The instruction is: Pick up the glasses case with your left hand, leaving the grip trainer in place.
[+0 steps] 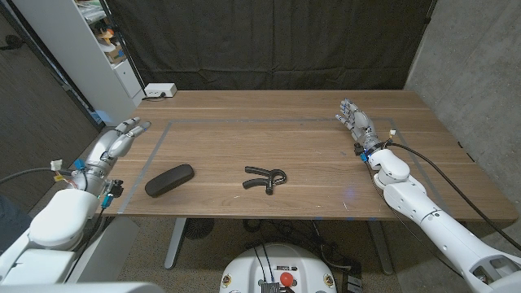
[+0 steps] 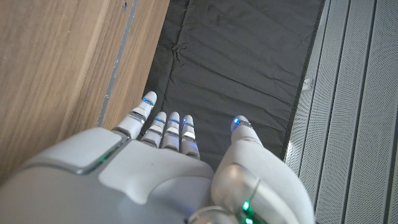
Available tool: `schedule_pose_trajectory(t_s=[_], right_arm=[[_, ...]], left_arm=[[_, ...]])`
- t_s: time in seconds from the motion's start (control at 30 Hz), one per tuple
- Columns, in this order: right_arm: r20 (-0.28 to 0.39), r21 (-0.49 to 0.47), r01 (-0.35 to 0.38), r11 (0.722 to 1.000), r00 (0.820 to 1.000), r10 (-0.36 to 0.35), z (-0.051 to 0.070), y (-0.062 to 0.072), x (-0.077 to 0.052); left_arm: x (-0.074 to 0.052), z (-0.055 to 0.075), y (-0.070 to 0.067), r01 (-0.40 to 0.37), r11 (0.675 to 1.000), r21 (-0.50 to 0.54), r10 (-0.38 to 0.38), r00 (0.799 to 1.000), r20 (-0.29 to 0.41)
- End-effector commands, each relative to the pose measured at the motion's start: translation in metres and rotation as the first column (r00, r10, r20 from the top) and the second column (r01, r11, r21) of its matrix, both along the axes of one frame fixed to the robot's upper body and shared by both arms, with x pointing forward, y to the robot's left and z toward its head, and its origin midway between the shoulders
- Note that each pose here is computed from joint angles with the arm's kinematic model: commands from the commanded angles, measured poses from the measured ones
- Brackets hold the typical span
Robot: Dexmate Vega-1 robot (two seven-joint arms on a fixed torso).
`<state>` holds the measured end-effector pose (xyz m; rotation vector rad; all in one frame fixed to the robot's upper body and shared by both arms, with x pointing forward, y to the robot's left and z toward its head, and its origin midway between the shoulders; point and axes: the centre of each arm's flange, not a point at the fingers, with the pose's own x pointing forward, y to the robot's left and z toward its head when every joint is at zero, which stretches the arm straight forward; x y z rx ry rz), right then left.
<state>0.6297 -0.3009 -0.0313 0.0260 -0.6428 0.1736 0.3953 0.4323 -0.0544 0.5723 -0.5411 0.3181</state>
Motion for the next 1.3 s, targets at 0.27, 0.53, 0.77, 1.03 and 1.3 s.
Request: schedule_pose_trajectory(t_s=[0.27,0.53,0.77,1.03,1.3], right_arm=[[0.009,0.002,0.017,1.000,1.000,-0.017,0.003,-0.003,-0.006],[0.002,0.002,0.022,1.000,1.000,-0.022,0.002,-0.003,-0.004],[0.004,-0.003,0.024,1.000,1.000,-0.024,0.004,0.001,-0.003],[0.006,0.000,0.026,1.000,1.000,-0.026,0.005,0.002,-0.003],[0.004,-0.003,0.019,1.000,1.000,-0.019,0.005,0.008,0.000]], left_arm=[[-0.001,0.004,-0.002,-0.075,0.993,0.091,0.076,0.997,-0.008],[-0.004,0.007,-0.005,-0.133,0.979,0.152,0.136,0.991,-0.008],[-0.006,0.010,-0.004,-0.159,0.969,0.188,0.164,0.986,-0.012],[-0.007,0.011,-0.004,-0.181,0.957,0.228,0.192,0.981,-0.025],[-0.011,0.009,-0.001,-0.201,0.946,0.256,0.215,0.976,-0.028]])
